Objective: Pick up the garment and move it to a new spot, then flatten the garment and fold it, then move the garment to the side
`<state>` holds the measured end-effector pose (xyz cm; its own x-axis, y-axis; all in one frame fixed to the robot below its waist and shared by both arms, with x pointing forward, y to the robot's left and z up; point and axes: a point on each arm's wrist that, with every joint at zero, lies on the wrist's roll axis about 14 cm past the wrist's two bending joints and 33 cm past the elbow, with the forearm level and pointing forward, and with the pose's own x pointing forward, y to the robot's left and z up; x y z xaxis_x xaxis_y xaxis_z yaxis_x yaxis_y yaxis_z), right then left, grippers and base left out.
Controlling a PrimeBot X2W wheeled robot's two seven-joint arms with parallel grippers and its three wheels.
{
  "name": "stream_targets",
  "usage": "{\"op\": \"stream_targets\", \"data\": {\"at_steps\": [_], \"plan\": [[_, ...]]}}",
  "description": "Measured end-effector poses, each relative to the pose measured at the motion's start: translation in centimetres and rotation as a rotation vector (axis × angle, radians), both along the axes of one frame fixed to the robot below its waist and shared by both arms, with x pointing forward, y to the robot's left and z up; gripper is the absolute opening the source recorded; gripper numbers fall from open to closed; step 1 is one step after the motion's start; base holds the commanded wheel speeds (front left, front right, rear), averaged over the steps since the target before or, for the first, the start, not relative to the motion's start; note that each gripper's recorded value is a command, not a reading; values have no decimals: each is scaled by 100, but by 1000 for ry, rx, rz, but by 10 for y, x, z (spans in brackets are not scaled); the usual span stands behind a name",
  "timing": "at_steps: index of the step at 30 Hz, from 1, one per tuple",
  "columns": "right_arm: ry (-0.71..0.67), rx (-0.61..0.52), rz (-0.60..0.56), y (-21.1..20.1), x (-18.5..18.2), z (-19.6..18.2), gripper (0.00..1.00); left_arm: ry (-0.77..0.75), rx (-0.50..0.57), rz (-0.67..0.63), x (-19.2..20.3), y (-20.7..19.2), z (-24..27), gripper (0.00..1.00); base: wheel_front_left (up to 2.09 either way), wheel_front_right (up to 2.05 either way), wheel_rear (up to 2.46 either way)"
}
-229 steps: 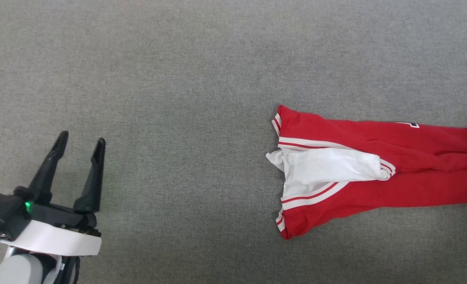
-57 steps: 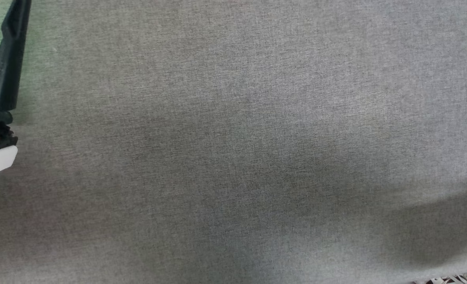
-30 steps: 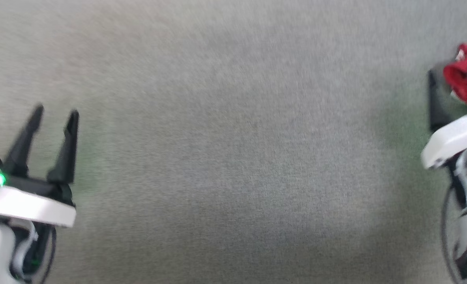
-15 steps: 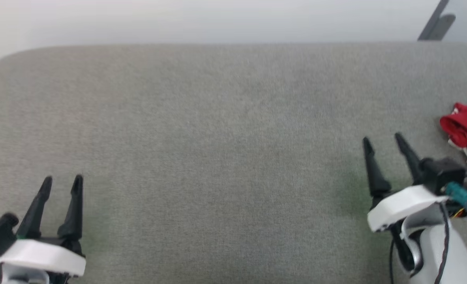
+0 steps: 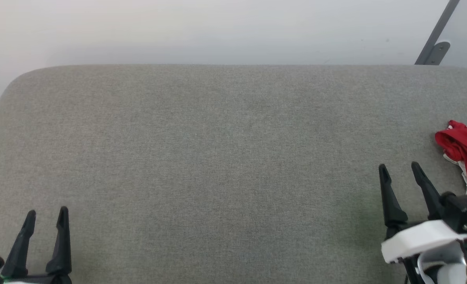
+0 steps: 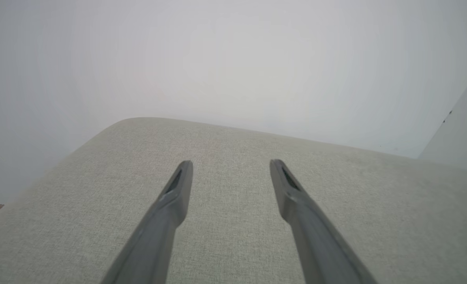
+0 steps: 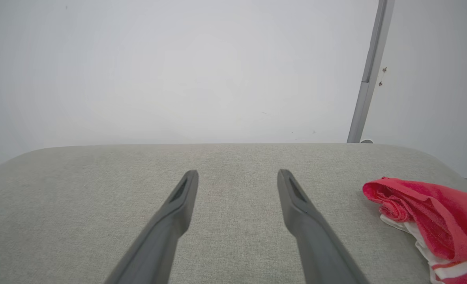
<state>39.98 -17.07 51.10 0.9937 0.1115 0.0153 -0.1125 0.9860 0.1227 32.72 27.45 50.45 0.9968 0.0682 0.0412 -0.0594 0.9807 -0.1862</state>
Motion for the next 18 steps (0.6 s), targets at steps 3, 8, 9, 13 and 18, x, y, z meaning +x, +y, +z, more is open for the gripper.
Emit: {"op": "stream_targets", "data": {"at_steps": [3, 8, 9, 13, 18], "plan": [[4, 3, -12, -3, -6, 1, 100, 0, 2, 9, -6, 1, 0, 100, 0, 0, 0], [5, 7, -19, -4, -10, 4, 100, -3, 5, 13, -7, 2, 1, 100, 0, 0, 0], [1, 8, -20, -4, -10, 5, 100, -2, 5, 12, -7, 1, 1, 100, 0, 0, 0], [5, 10, -22, -4, -10, 5, 100, 1, 5, 3, -4, -1, 0, 100, 0, 0, 0], [12, 10, -25, -5, -10, 3, 100, 1, 4, -3, -1, -3, 0, 100, 0, 0, 0]]}}
